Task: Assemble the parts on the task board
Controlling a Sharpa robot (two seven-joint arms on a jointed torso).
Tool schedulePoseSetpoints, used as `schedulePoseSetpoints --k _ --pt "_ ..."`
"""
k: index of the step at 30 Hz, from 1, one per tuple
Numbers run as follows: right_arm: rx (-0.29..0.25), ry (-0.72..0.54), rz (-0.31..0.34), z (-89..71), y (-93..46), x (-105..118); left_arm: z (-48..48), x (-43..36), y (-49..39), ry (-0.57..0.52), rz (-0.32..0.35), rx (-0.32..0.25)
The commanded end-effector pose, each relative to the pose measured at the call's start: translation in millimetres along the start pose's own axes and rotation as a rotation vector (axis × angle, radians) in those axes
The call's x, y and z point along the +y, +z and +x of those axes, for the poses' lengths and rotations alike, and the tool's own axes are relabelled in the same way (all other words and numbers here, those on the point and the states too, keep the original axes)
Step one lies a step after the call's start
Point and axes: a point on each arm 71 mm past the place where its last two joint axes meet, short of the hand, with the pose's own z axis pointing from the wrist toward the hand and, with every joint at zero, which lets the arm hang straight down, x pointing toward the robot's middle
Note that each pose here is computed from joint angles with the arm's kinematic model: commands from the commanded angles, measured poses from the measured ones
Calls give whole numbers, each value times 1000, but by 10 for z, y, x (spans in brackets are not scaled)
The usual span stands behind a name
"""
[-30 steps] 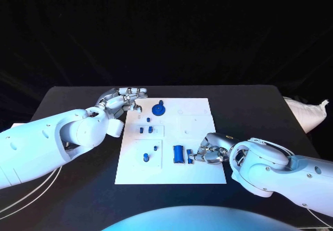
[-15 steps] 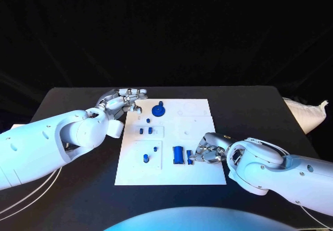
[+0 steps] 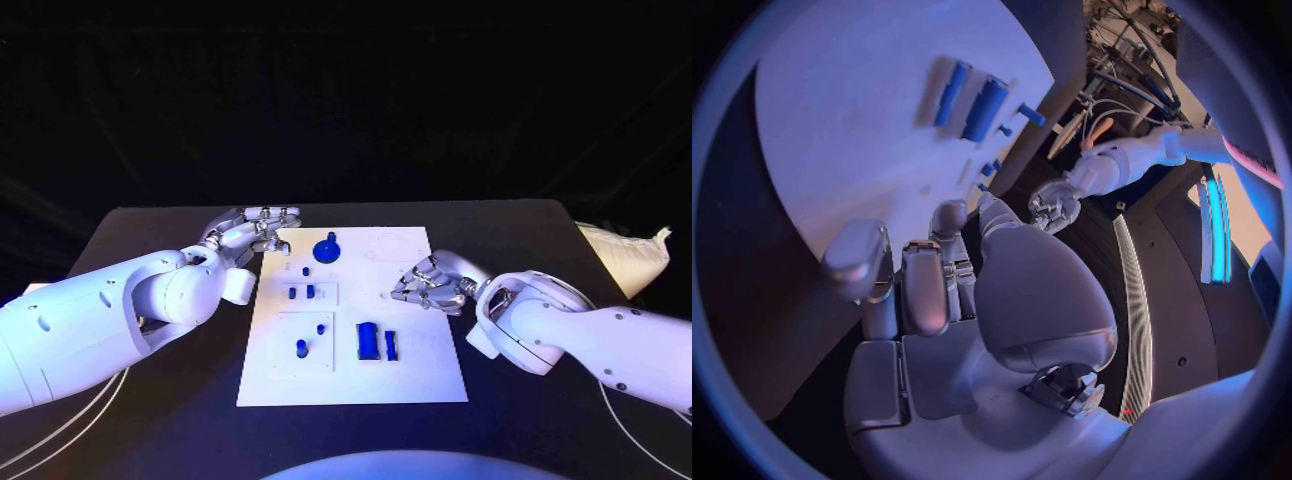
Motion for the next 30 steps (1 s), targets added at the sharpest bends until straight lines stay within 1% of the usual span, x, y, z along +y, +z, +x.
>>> schedulePoseSetpoints --k 1,5,9,11,14,17,20,21,26,29,30 --pt "-84 334 -147 -148 148 22 -49 49 28 -30 15 -21" --pt "-153 505 -135 -254 382 -115 -144 142 77 -42 17 -61" --pt "-208 615 -129 -315 591 -227 -230 221 131 -53 30 -90" --pt "-229 665 -127 -340 682 -280 -265 259 162 -58 41 -105" --pt "-241 713 -131 -357 768 -336 -297 302 211 -58 53 -130" --pt "-238 746 -141 -358 817 -358 -315 327 242 -52 59 -164" --pt "-231 760 -150 -347 848 -358 -317 348 253 -49 61 -181" --pt "-256 659 -82 -359 829 -400 -301 362 249 -39 18 -146" --pt "-271 669 -92 -350 814 -333 -273 350 231 -28 26 -159" --pt "-291 683 -103 -335 790 -244 -233 333 204 -13 38 -177" --pt "-304 692 -110 -324 772 -187 -207 321 186 -3 46 -188"
